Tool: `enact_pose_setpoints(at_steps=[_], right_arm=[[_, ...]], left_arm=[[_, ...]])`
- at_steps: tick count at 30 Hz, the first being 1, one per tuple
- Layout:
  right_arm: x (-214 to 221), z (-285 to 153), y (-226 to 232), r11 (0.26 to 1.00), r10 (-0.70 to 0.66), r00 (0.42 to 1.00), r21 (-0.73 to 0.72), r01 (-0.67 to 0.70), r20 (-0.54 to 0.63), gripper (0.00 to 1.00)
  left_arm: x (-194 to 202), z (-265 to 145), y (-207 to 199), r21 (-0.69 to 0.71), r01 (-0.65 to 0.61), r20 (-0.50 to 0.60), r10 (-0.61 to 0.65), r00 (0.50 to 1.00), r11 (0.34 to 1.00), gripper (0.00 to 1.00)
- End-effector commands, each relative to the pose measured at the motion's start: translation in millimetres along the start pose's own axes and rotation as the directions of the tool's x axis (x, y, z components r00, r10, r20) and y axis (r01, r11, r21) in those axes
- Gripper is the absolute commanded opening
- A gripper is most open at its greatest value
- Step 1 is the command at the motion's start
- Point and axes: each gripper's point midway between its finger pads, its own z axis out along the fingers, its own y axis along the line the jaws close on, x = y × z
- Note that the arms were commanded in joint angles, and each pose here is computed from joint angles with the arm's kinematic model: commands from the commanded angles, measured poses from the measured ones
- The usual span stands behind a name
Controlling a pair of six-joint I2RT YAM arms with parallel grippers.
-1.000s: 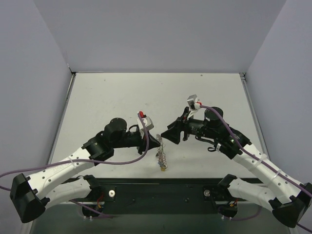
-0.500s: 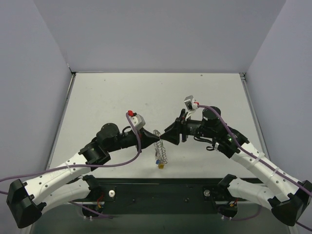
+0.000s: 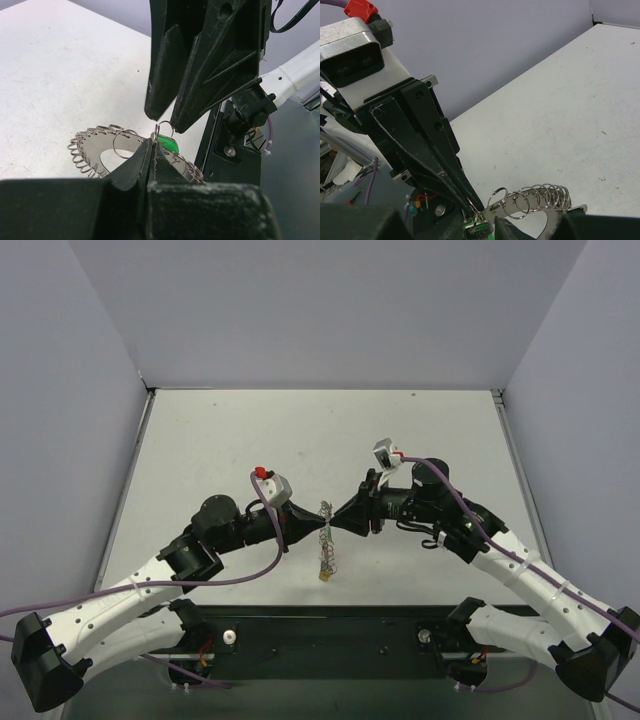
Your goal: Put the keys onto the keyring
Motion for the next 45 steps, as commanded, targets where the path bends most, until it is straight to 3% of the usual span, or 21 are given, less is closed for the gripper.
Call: enact_pose_setpoints(at_steps=[1,6,9,30,45], right_arm=[[-1,-2,9,0.998,-0.03,1.0,-0.062,0.03,0.005,0.25],[2,0,10,0.996,-0.028,1.0,-0.08,0.027,-0.004,0.14],[2,1,10,0.996,-0.029,1.0,-0.083,0.028,-0.006,0.0],[15,3,7,0.992,-0.001,0.999,-0.129,-0.004,-0.041,0.0],[25,9,17,0.967,0.025,0.996,-0.249,-0.048,-0.091,0.0]], left_arm=[[-36,0,-11,0.033,-0.046,0.123,0.041,0.992,0.998,0.0],[-37,0,-12,0.04,-0.048,0.121,0.043,0.992,0.998,0.0],[-38,0,-13,0.046,-0.05,0.127,0.044,0.991,0.998,0.0],[-53,-16,-25,0.08,-0.172,0.267,0.145,0.953,0.982,0.0],[-63,-20,-41,0.146,-0.257,0.37,0.188,0.91,0.955,0.0]])
